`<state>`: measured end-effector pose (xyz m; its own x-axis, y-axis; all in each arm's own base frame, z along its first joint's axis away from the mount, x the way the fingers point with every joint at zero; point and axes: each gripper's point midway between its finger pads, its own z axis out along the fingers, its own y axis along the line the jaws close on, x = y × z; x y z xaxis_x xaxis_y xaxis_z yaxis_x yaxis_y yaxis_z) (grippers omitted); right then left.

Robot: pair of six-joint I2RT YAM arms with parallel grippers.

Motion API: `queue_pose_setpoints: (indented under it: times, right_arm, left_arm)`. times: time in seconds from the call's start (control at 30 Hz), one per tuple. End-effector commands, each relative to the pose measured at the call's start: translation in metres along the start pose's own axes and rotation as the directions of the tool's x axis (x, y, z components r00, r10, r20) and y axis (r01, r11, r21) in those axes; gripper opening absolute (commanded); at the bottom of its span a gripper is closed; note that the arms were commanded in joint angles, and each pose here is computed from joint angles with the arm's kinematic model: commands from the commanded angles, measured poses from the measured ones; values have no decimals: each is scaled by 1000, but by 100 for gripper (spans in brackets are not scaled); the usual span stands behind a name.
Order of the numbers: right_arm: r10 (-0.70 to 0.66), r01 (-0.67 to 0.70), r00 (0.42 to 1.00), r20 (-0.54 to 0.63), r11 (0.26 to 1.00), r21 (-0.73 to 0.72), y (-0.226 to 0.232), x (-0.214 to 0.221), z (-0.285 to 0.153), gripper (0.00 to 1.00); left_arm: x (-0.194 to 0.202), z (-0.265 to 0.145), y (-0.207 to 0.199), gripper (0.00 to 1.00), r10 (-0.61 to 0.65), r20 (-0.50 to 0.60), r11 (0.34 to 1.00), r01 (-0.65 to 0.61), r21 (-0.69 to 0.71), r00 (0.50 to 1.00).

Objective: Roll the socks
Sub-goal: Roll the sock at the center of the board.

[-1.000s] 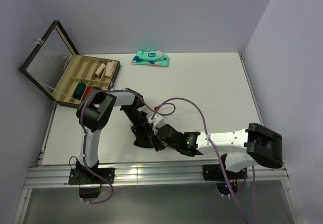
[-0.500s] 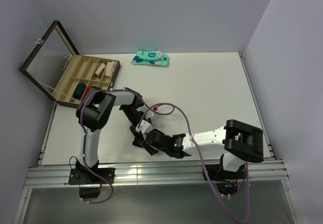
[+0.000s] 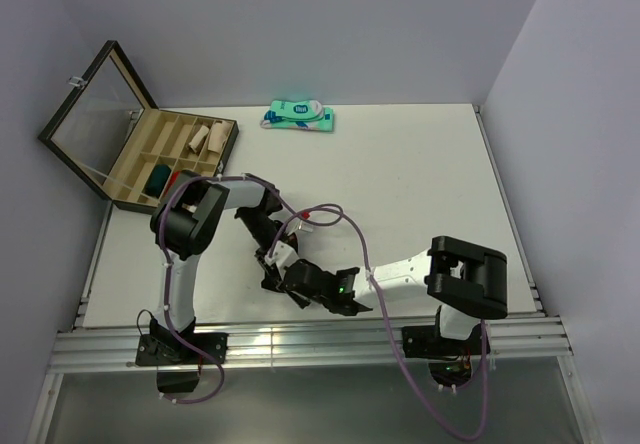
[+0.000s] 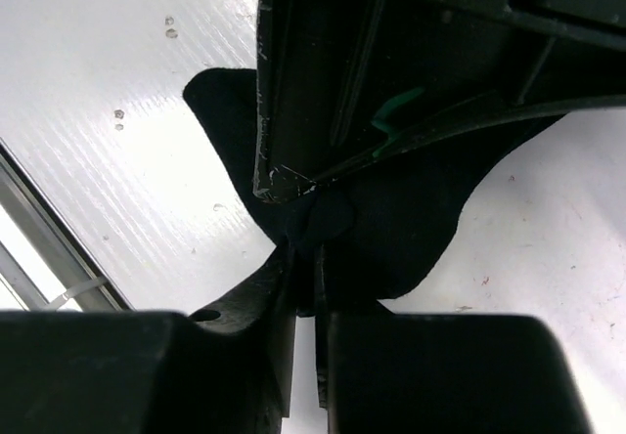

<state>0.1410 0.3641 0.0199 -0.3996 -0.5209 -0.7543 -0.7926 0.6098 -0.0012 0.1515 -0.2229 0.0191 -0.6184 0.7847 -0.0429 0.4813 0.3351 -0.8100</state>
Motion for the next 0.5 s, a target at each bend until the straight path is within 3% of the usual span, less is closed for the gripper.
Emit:
queue_pose_setpoints:
  times: [0.0,0.33,0.47]
  right_arm:
    - [66,-64,997,50,997,-32,2,-11,-4,10]
    - [299,-312,950,-93,929,-199,-10,6,-20,5]
    - [339,-374,921,-190,906,-197,-20,9,-20,5]
  left_arm:
    - [-3,0,33,8,57,0,991,-57,-124,998]
    - [-31,-30,21,31,106,205,981,-68,-184,973]
    - [-36,-53,20,33,114,289,977,-55,-206,950]
